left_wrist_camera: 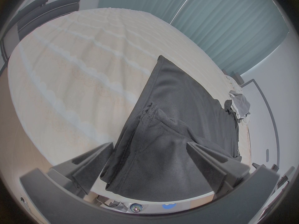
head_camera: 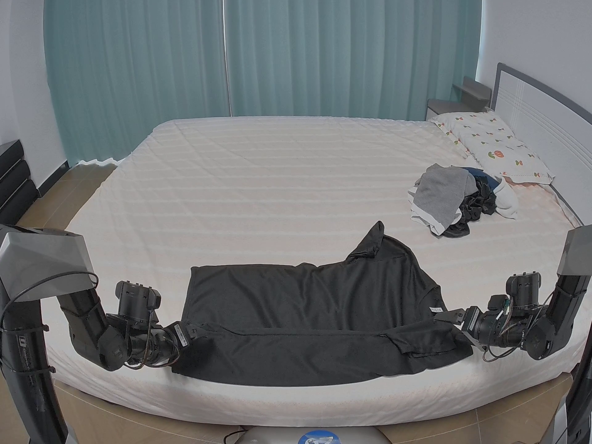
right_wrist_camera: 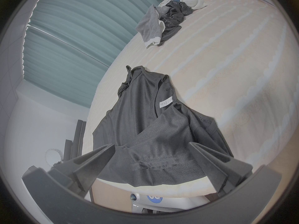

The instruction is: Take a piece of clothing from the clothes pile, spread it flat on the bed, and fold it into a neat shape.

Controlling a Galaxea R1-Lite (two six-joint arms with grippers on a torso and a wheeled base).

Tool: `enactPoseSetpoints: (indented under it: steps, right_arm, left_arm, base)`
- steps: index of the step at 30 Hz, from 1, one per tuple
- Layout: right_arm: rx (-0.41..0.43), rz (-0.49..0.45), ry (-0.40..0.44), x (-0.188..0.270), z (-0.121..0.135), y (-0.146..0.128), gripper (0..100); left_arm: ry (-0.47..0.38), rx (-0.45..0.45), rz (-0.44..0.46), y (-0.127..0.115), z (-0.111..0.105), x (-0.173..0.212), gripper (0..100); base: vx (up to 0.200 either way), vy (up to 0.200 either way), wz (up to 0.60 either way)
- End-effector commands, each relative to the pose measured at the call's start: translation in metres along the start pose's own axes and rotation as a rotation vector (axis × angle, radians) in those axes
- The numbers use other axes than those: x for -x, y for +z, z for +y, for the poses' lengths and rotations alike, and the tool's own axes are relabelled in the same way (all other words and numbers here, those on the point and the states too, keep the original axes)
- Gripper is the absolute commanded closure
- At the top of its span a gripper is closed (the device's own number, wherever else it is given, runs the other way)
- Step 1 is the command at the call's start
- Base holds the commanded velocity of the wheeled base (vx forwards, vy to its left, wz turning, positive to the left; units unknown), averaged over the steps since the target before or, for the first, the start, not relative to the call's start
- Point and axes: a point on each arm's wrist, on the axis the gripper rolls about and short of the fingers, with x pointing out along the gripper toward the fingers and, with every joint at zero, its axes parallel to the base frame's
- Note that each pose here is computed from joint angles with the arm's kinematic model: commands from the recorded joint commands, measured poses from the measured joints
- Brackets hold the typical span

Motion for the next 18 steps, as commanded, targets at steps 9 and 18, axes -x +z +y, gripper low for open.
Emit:
enactPoseSetpoints:
  steps: [9, 18]
  right_arm:
    - [0.0, 0.003, -0.001, 0.001, 0.0, -0.001, 0]
    - [-0.002, 0.004, -0.003, 0.001, -0.001, -0.002, 0]
  left_arm:
    - [0.133, -0.085, 0.039, -0.02, 0.024, 0.007, 100]
    - [0.177, -0.091, 0.014, -0.021, 0.027, 0.01, 100]
  base:
    - [0.0, 0.0, 0.0]
    - [0.0, 0.0, 0.0]
